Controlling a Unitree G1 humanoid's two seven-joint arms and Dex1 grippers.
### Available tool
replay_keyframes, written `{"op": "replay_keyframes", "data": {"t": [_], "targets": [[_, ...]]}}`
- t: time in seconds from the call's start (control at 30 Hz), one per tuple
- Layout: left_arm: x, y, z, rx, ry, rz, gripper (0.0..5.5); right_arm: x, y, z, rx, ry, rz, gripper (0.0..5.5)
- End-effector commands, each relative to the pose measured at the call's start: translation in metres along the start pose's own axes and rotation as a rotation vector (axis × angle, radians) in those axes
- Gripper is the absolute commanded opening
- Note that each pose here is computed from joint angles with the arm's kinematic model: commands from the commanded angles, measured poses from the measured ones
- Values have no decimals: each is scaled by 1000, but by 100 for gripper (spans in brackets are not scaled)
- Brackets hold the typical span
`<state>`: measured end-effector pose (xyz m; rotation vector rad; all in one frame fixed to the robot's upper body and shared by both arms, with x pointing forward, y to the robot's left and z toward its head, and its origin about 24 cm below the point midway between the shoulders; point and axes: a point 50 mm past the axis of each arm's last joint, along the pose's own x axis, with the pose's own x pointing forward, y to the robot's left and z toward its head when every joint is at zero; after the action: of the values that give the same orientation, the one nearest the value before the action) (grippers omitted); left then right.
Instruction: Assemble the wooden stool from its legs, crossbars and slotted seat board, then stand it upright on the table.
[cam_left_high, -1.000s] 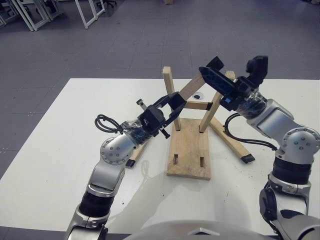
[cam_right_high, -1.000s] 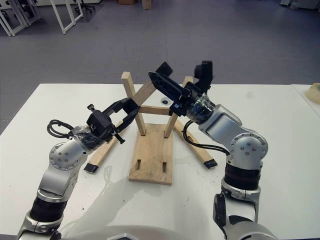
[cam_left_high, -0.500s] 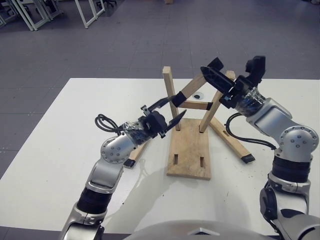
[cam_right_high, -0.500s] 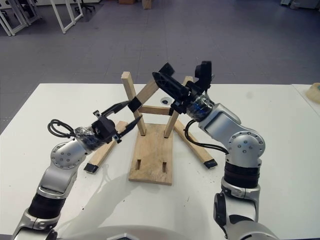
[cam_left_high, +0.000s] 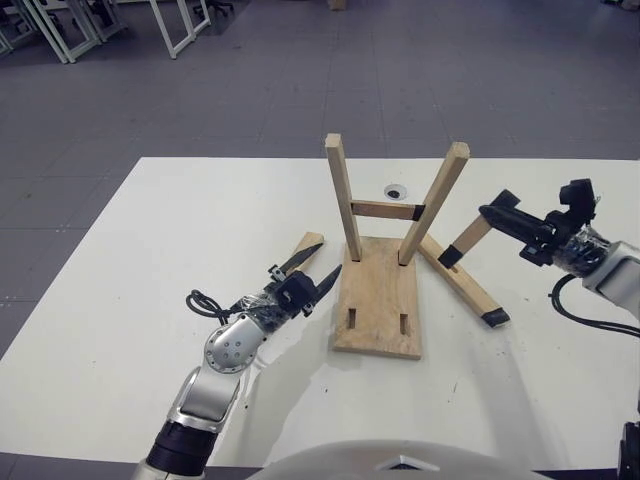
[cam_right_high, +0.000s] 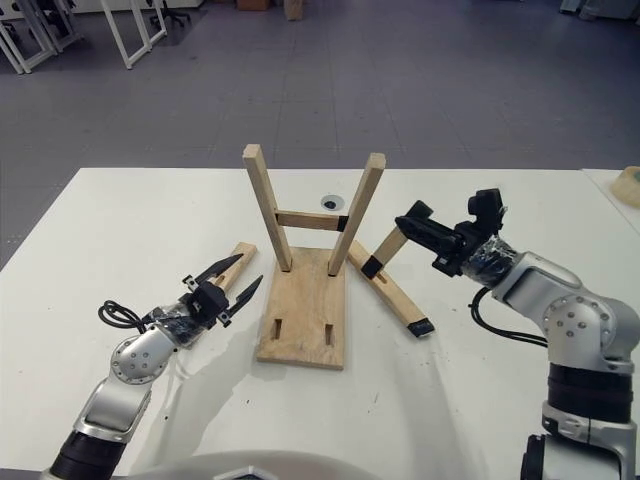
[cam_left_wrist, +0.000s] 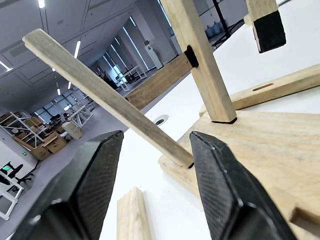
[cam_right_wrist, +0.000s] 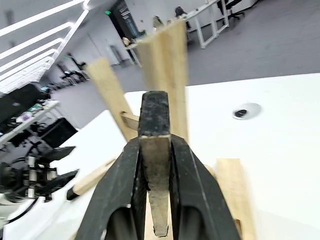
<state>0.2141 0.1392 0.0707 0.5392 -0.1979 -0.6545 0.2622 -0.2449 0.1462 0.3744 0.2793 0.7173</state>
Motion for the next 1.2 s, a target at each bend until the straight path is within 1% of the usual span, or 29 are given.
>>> {"op": "replay_keyframes", "data": {"t": [0.03, 0.17, 0.33, 0.4, 0.5, 0.57, 0.8, 0.93, 1.07, 1.2], "targets": [[4, 7, -7, 56, 34, 10, 246, -2, -22, -15, -38, 19, -109, 41], [6, 11, -10, 65, 37, -21, 246, -12, -39, -31, -45, 10, -220, 41], [3, 9, -12, 53, 47, -41, 246, -9, -44, -42, -24, -6, -253, 41], [2, 7, -12, 46, 50, -43, 246, -8, -42, -40, -29, -20, -244, 41], [0, 6, -14, 39, 58, -39, 246, -6, -38, -24, -61, -64, -229, 41], [-1, 5, -14, 30, 60, -29, 246, -1, -36, -20, -79, -70, -211, 41], [1, 6, -15, 32, 62, -24, 246, 22, -35, -33, -69, -42, -178, 41], [1, 6, -16, 31, 64, -28, 246, 26, -42, -39, -61, -34, -193, 41], [0, 7, -16, 34, 68, -30, 246, 20, -48, -38, -69, -33, -217, 41], [-1, 5, -17, 28, 74, -20, 246, 8, -47, -40, -87, -9, -223, 41]]}}
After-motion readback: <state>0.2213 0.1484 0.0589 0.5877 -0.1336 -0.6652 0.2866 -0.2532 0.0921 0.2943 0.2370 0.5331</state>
